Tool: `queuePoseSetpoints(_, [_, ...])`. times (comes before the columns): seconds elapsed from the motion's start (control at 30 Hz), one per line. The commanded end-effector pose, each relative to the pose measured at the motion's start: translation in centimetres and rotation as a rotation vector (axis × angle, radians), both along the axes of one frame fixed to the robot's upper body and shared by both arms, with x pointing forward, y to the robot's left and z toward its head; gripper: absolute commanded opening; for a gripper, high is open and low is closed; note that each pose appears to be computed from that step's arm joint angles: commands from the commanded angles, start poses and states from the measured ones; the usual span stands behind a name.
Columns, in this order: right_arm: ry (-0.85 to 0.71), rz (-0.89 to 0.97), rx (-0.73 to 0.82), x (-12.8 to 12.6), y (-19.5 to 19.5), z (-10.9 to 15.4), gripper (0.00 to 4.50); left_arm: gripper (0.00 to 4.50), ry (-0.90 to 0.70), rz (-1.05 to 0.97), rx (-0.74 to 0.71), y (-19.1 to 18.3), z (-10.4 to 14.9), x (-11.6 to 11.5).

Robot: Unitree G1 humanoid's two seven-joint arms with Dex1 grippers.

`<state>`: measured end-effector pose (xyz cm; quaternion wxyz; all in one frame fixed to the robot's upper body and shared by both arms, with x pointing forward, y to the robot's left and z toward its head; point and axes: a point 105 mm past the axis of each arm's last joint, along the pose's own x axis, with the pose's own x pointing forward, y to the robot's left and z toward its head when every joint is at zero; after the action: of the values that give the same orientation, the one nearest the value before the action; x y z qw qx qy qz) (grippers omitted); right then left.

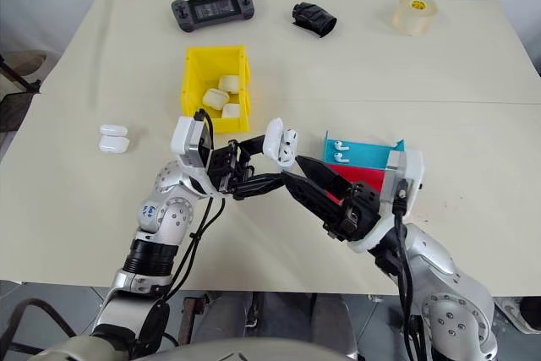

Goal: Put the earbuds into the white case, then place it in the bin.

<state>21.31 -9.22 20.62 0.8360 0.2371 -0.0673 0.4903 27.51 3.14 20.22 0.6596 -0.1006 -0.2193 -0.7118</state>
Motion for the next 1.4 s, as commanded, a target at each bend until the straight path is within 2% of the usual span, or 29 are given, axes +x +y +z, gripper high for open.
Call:
queuePoseSetpoints(0.03, [-0.075,-0.012,-0.018,-0.5,-0.7,1.2,3.64,2.74,-0.057,-0.003,0.001,0.1,0.8,-0.6])
queuePoseSetpoints(0.1, [-0.092,-0.028,-0.041,-0.5,-1.2,1.3,4.28,2.74,-0.064,0.021,0.024,0.2,0.6,-0.4])
queuePoseSetpoints(0.13, [-0.089,-0.036,-0.058,-0.6,-1.6,1.2,4.45,2.74,-0.066,0.029,0.044,0.4,0.4,-0.3])
queuePoseSetpoints(0.23, [-0.067,-0.100,-0.117,-0.5,-4.1,0.7,4.45,2.74,-0.131,0.144,0.231,0.8,-1.3,0.9])
queuePoseSetpoints(0.3, [-0.067,-0.129,-0.185,-0.5,-5.3,0.4,4.01,2.74,-0.182,0.199,0.408,1.3,-2.7,1.8])
queuePoseSetpoints(0.4, [-0.093,-0.117,-0.307,-0.5,-5.6,-0.2,3.13,2.74,-0.239,0.234,0.548,1.6,-3.6,2.4])
queuePoseSetpoints(0.5, [-0.126,-0.090,-0.408,-0.2,-5.0,-0.7,2.13,2.74,-0.295,0.209,0.647,1.4,-4.2,2.3])
queuePoseSetpoints(0.7, [-0.196,-0.009,-0.471,0.8,-1.5,-0.6,0.03,2.74,-0.337,0.164,0.760,0.4,-5.0,1.6])
queuePoseSetpoints(0.83, [-0.189,0.036,-0.498,1.0,0.1,-0.9,0.03,2.74,-0.342,0.141,0.811,0.5,-5.5,1.1])
queuePoseSetpoints(0.97, [-0.144,0.068,-0.578,1.6,1.1,-2.3,0.03,2.74,-0.345,0.149,0.786,0.3,-4.8,1.1])
queuePoseSetpoints(1.07, [-0.117,0.019,-0.628,2.6,0.5,-3.2,0.03,2.74,-0.354,0.161,0.750,0.2,-4.1,1.1])
queuePoseSetpoints(1.4, [-0.048,-0.013,-0.670,2.5,-2.8,-4.7,0.03,2.74,-0.306,0.209,0.598,0.9,-2.0,1.3])
